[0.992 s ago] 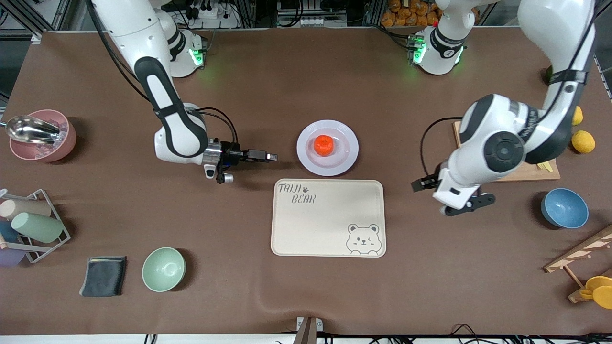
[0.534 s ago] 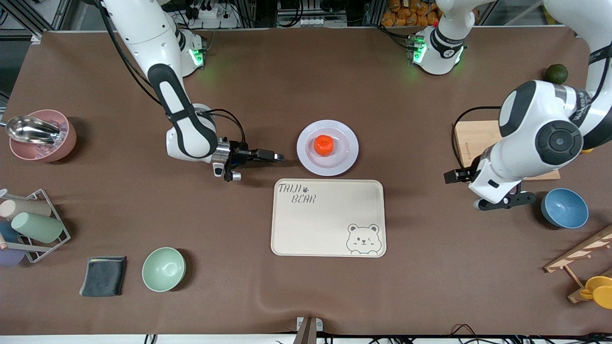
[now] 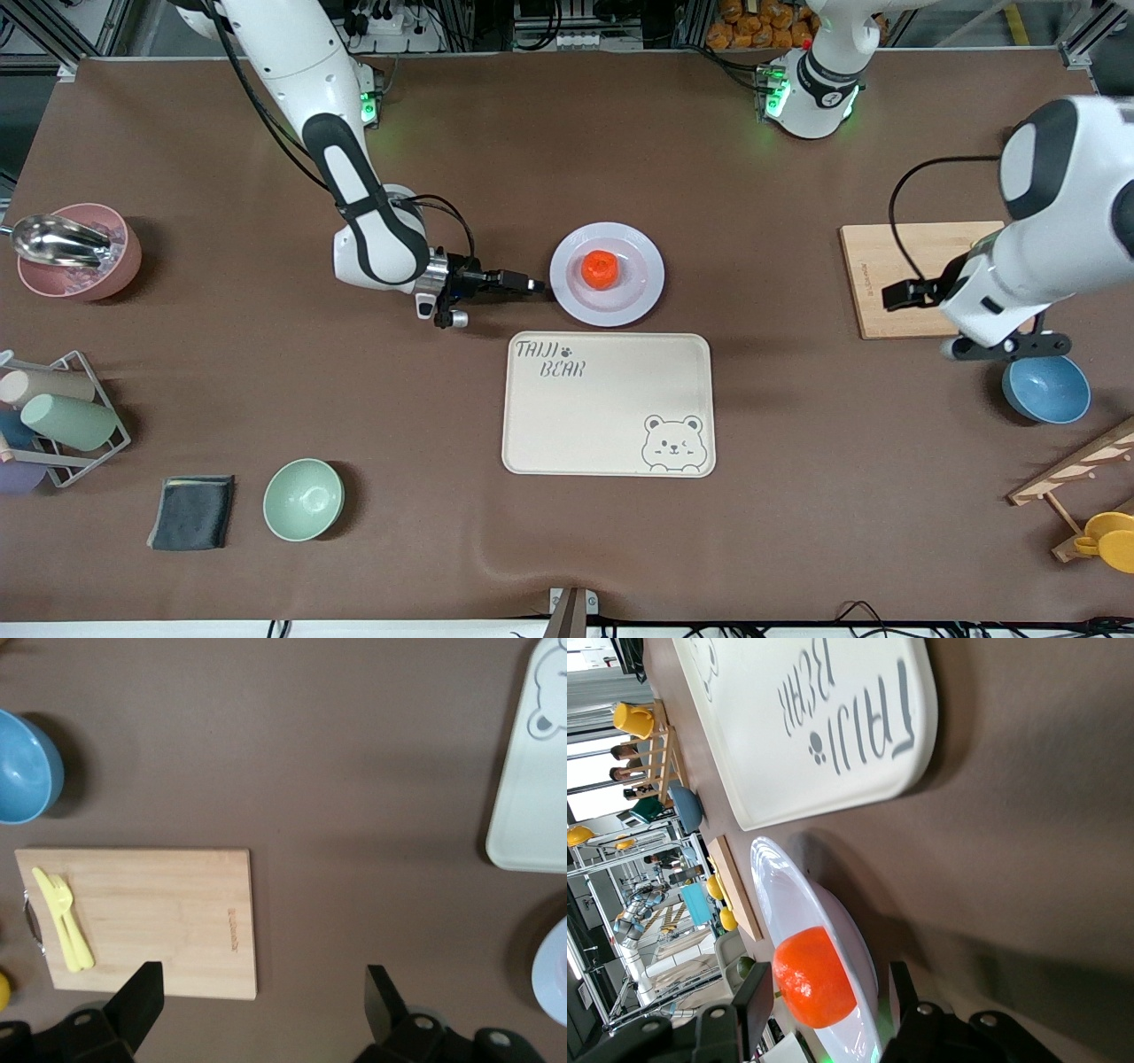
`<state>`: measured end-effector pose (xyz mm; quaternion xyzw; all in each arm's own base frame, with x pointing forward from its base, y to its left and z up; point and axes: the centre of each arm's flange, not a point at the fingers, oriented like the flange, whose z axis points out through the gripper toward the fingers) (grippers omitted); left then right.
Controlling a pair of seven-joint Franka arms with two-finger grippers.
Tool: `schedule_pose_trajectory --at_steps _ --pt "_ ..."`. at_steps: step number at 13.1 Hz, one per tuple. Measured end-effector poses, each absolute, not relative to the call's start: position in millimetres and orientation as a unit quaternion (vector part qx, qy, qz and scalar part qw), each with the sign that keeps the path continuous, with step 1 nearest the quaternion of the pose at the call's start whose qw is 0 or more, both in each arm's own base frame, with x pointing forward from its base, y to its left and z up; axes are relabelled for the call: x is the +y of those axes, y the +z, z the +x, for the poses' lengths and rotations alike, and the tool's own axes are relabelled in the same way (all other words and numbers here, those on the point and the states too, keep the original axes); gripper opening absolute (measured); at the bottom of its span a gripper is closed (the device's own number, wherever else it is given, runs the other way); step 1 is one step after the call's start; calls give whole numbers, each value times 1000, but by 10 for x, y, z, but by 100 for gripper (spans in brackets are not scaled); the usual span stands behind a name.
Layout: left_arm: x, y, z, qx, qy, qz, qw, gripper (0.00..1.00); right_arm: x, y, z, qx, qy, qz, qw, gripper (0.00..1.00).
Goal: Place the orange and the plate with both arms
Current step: 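Withdraw the left gripper while the right gripper approaches the plate rim, then grasp the white plate rim with the right gripper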
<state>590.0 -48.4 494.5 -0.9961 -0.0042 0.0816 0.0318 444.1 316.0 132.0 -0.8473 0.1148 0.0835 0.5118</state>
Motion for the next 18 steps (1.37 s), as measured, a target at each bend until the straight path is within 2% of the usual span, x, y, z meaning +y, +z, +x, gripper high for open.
schedule_pose_trajectory --at_steps 4,11,12,13,14,15,17,18 --pt "-737 5488 5595 17 64 -997 28 100 3217 1284 4419 119 80 -850 508 58" --pt "-780 5836 5431 66 64 -996 16 100 3372 1187 4284 120 68 -845 516 50" --pt "-754 5926 5426 63 61 -996 13 100 3394 1157 4252 118 68 -846 515 44" --pt "-739 5996 5419 61 58 -996 7 100 3410 1142 4232 116 66 -848 513 44" --pt "-720 6046 5417 58 54 -997 3 100 3426 1141 4219 117 65 -849 512 36" --pt "-694 6088 5423 56 50 -997 1 100 3445 1142 4207 117 64 -849 511 36" --pt "-663 6131 5429 49 46 -998 -1 100 3464 1144 4197 116 62 -851 509 15" --pt "-663 6132 5429 43 46 -998 -2 100 3482 1167 4212 116 60 -848 514 8"
